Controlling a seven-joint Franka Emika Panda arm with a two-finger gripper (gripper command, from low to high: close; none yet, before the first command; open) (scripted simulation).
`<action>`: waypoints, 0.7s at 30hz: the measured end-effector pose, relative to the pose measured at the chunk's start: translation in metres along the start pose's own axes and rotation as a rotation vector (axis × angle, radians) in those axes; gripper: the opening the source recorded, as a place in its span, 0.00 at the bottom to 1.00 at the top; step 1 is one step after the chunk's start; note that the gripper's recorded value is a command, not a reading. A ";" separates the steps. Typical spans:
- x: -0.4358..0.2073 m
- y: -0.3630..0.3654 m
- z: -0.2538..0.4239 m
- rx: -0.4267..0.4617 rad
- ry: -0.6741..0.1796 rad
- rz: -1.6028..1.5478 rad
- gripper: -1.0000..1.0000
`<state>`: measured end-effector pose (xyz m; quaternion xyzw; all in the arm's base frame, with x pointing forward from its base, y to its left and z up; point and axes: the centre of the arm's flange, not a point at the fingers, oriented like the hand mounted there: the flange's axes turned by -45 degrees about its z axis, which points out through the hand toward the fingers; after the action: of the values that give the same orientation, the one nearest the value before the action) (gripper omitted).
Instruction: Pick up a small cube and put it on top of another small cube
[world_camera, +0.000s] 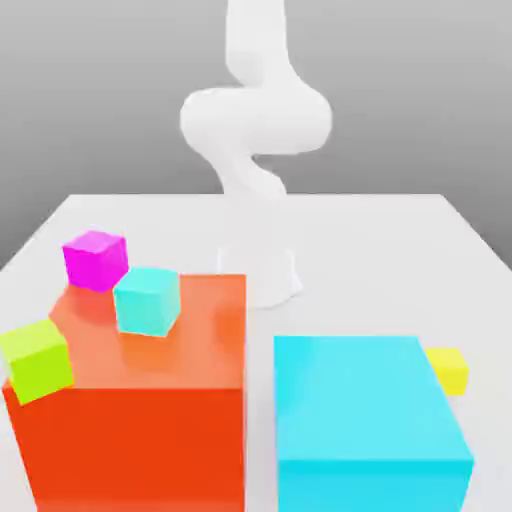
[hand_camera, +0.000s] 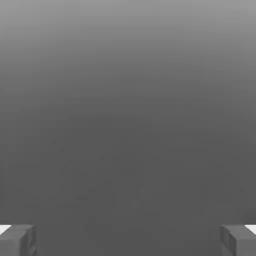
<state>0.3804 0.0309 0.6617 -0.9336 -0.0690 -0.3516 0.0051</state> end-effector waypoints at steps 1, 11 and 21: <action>-0.004 -0.014 0.026 0.028 -0.034 -0.062 0.50; -0.119 -0.172 0.215 0.283 -0.312 -0.669 0.50; -0.336 -0.285 0.293 0.527 -0.538 -1.313 0.50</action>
<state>0.2852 0.2878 0.2093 -0.7221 -0.6917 -0.0143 0.0006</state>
